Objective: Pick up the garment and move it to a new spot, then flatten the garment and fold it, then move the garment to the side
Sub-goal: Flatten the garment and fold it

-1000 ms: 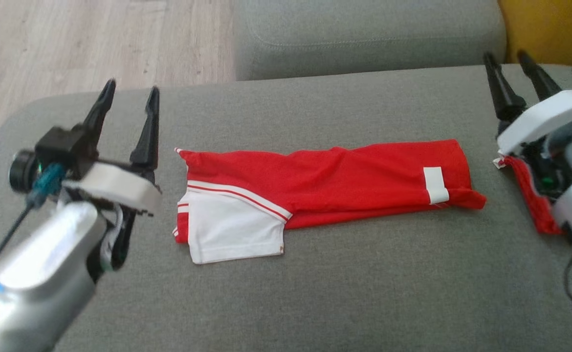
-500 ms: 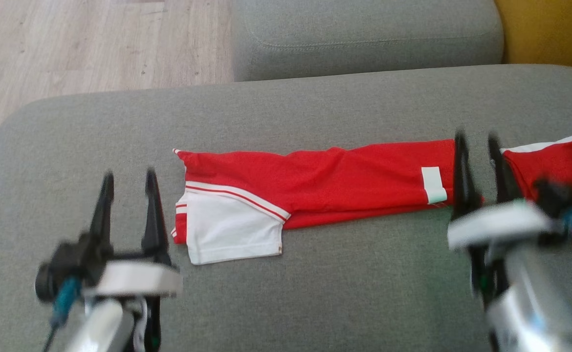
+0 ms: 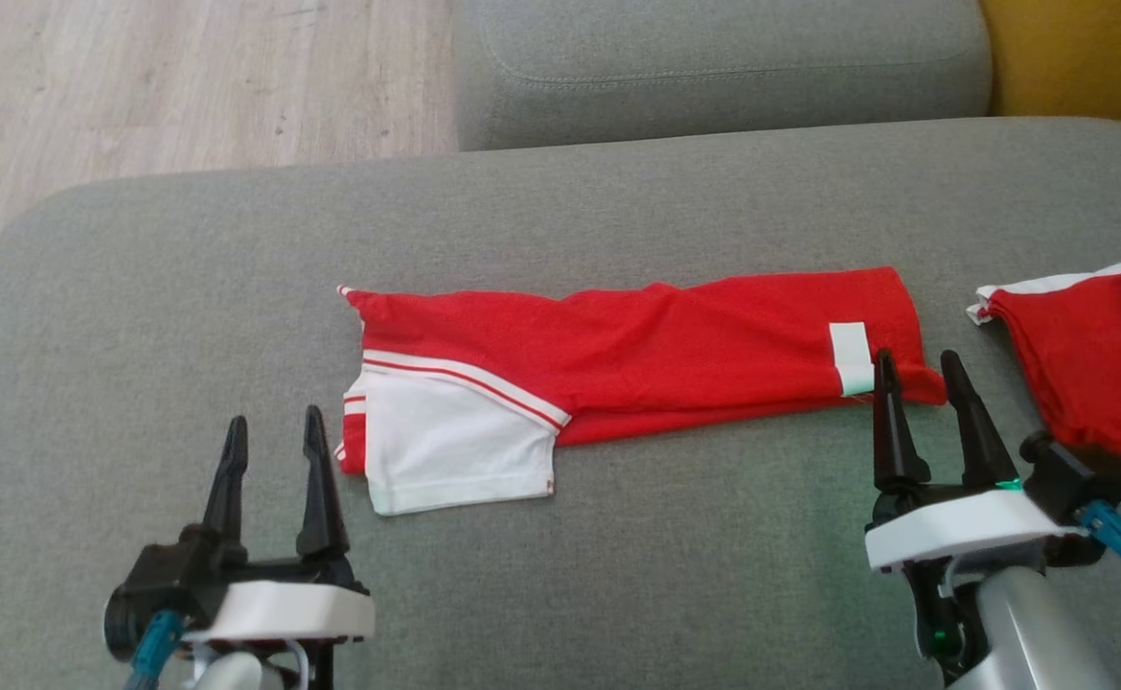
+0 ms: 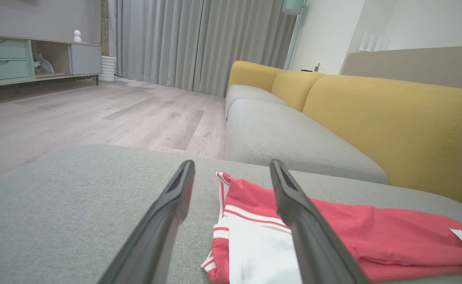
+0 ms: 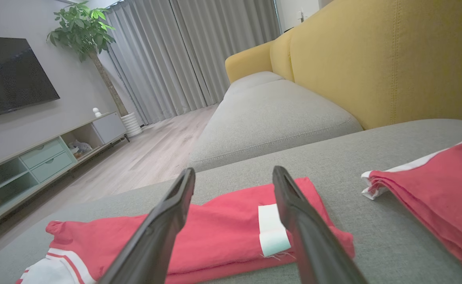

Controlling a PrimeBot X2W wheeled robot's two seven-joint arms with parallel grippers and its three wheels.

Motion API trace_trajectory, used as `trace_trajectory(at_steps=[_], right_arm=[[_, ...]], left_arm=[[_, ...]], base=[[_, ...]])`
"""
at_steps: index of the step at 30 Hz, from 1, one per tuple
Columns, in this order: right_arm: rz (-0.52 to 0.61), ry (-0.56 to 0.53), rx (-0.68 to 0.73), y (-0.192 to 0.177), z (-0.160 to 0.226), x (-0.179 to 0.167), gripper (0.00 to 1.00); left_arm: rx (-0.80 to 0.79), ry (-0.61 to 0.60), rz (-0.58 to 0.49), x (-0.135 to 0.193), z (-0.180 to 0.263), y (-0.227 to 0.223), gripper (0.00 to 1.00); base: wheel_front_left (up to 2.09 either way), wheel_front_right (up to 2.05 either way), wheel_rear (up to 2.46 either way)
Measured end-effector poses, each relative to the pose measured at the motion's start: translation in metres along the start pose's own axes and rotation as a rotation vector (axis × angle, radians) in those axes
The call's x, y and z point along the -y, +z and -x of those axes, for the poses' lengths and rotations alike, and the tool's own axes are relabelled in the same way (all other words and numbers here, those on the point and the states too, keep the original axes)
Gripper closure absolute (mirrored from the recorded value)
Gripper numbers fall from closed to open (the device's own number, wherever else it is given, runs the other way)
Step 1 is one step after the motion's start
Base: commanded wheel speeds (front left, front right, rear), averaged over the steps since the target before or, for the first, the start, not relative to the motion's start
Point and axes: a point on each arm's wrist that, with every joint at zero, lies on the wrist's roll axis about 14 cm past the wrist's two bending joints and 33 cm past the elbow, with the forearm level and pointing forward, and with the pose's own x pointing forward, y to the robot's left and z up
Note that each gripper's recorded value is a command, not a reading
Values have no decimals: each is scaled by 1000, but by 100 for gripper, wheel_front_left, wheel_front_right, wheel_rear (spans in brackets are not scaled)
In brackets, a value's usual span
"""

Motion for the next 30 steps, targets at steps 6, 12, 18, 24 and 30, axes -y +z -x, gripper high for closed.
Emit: trace_trajectory(at_steps=[6,12,18,24,30], right_arm=[[36,-3,-70,-22,-3,3,0],[87,-50,-164,-39,-32,24,0],[76,-174,-236,-56,-59,63,0],[66,-250,-374,-95,-52,82,0],[51,-258,-419,-108,-55,82,0]], left_arm=[[-31,-16,-3,1,-1,-12,0],[-31,-16,-18,-3,-17,-14,0],[-66,-22,-35,-7,-26,-27,0],[-74,2,-11,-15,-27,-30,0],[-60,-4,-11,-13,-35,-26,0]], base=[[0,0,0],[0,0,0],[0,0,0],[0,0,0],[0,0,0]])
